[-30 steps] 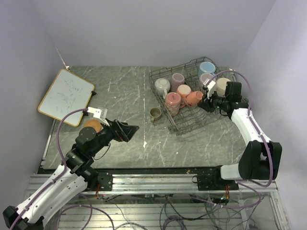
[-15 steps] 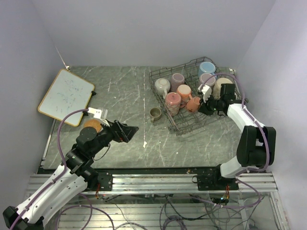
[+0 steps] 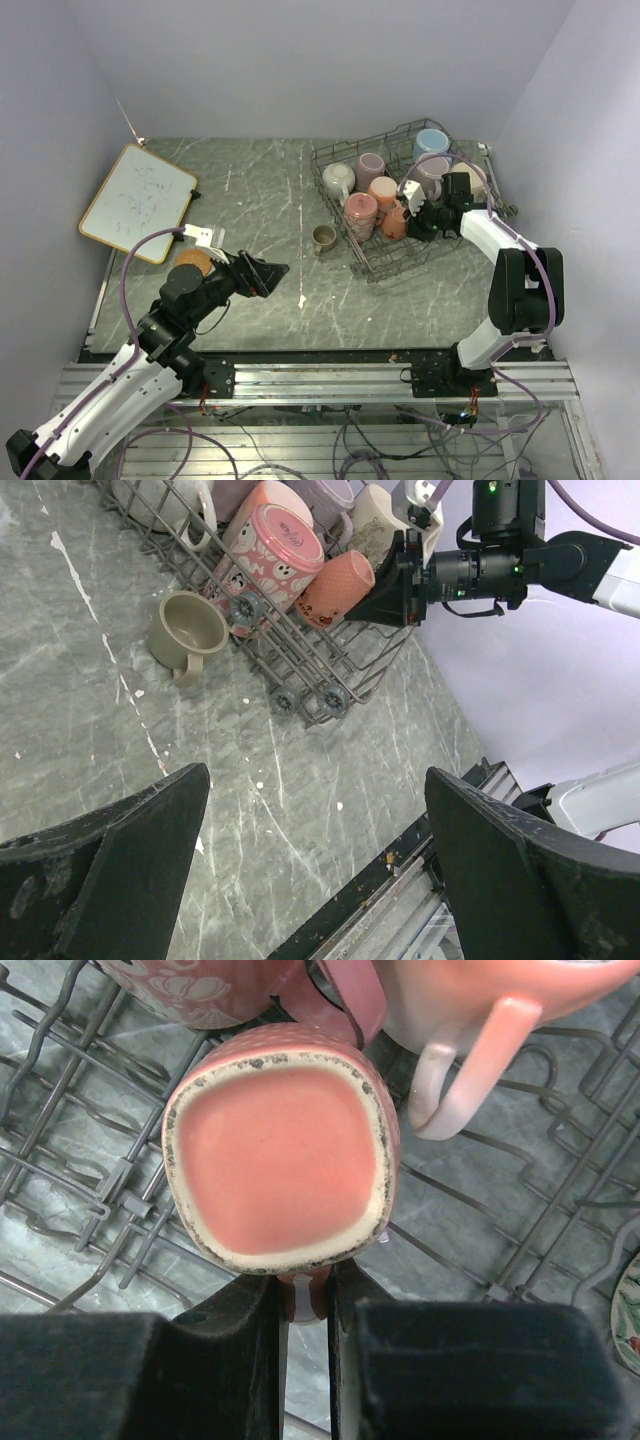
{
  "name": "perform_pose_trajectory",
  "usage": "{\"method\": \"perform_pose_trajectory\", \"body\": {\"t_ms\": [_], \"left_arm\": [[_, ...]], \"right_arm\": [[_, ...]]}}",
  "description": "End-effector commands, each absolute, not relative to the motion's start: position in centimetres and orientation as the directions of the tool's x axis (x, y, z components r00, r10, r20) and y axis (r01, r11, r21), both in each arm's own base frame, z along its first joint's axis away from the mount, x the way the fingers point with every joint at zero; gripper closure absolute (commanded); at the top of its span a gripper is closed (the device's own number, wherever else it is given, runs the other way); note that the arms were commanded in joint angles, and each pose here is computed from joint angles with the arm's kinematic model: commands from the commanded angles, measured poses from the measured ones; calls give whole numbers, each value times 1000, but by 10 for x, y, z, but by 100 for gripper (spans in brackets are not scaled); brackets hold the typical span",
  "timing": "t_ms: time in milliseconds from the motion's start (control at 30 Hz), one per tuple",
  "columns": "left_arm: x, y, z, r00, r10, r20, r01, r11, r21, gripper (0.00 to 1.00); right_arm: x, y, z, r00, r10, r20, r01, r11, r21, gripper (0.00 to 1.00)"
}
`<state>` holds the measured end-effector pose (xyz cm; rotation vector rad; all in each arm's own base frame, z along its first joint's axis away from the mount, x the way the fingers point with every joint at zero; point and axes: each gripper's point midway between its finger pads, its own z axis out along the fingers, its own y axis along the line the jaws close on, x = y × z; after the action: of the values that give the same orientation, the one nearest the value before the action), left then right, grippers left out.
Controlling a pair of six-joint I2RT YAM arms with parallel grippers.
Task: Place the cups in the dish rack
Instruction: Turn the cup upside down in the dish rack.
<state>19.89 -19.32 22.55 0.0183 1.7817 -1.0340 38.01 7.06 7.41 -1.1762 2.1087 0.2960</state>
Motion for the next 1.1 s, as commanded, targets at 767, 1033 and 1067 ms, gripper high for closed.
{"method": "perform_pose_trajectory", "body": {"t_ms": [767, 1033, 1067], "left_arm": [[204, -197, 218, -494, -424, -759, 435, 635, -638, 1], [206, -200, 215, -514, -407, -755, 426, 643, -636, 1], [206, -201, 215, -517, -404, -755, 428, 642, -637, 1]], "right_arm": [[413, 62, 61, -399, -725, -561, -777, 592, -214, 64], [408, 70, 90, -384, -689, -615, -766, 610, -205, 45], [406, 71, 93, -380, -683, -623, -765, 611, -202, 45]]}}
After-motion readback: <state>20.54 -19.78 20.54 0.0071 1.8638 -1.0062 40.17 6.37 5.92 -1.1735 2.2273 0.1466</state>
